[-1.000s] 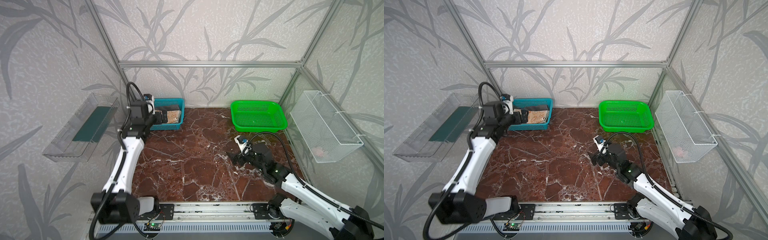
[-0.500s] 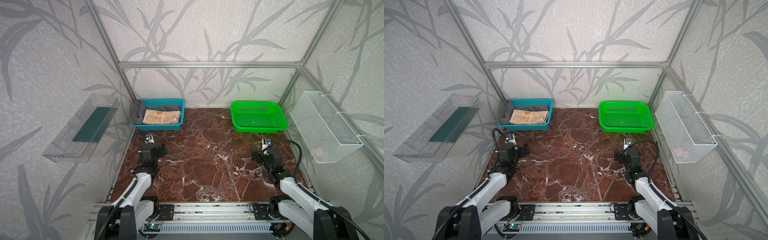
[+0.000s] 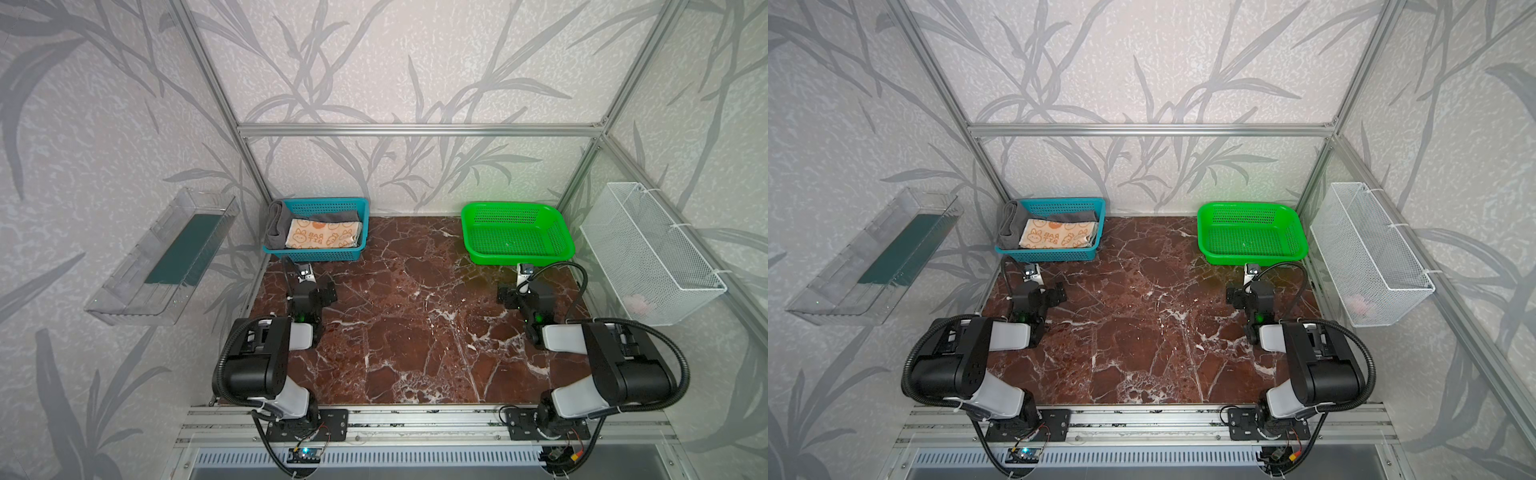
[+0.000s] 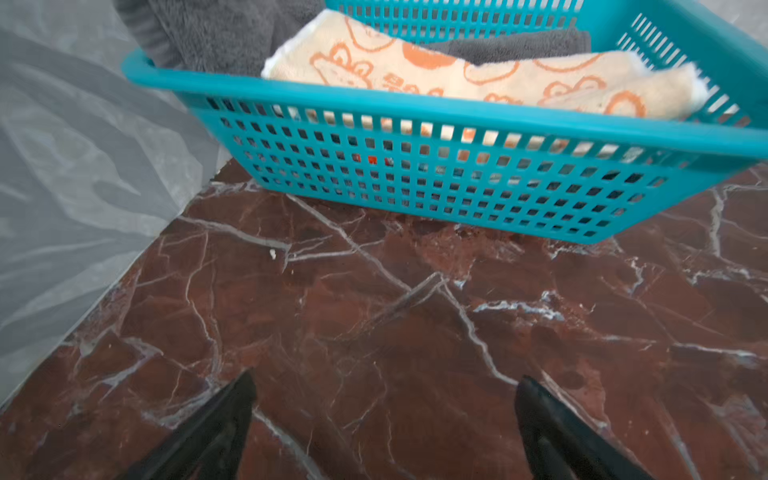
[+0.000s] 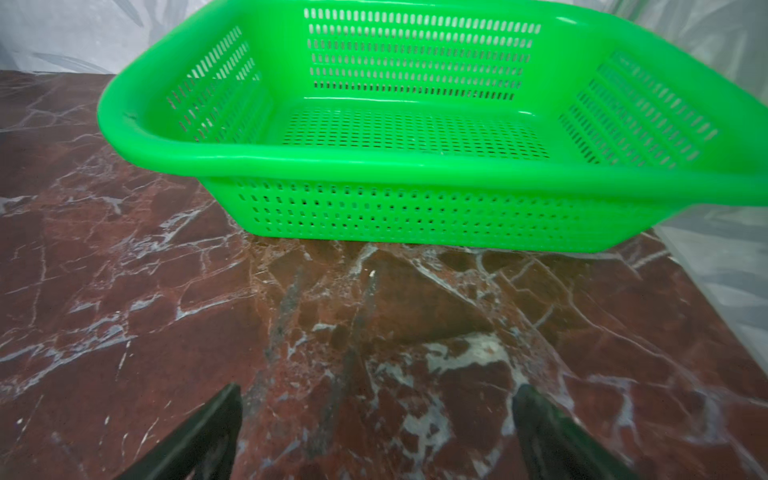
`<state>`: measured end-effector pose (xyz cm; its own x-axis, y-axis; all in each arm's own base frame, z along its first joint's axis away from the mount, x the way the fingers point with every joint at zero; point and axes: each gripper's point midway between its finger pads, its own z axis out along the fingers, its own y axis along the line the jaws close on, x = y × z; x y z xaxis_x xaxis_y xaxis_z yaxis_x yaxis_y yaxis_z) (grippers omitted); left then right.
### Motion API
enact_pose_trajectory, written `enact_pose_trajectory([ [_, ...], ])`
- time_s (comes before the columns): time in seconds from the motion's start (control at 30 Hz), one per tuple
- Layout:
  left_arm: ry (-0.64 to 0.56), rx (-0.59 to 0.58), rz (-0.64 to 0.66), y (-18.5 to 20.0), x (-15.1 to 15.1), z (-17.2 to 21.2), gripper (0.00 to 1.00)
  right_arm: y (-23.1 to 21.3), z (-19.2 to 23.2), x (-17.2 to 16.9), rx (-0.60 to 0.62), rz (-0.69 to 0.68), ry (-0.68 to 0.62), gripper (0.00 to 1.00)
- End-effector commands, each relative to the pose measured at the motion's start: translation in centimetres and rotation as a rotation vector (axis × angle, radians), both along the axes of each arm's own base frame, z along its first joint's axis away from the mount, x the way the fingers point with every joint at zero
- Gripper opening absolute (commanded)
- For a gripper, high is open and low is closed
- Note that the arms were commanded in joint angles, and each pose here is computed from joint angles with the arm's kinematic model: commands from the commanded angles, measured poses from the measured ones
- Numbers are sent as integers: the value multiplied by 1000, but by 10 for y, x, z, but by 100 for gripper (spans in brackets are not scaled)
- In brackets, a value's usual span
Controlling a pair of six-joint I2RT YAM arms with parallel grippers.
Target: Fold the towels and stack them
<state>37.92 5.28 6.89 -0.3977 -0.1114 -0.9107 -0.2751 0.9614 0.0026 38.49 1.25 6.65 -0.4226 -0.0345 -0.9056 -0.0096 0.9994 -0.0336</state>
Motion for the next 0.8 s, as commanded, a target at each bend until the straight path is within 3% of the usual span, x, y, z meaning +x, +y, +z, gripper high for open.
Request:
enact_pose_trajectory([
  [0.0, -112, 6, -10, 0, 10, 27, 99, 10, 25, 10, 9, 59, -81, 99],
  [0.33, -116, 22, -40, -4, 13, 27, 99, 11, 24, 10, 2, 70, -70, 99],
  [0.43, -94, 23, -113, -15, 17, 25, 99, 11, 24, 10, 1, 70, -71, 99],
  [0.77, -101, 23, -110, -15, 18, 26, 99, 12, 24, 10, 1, 71, -73, 99],
])
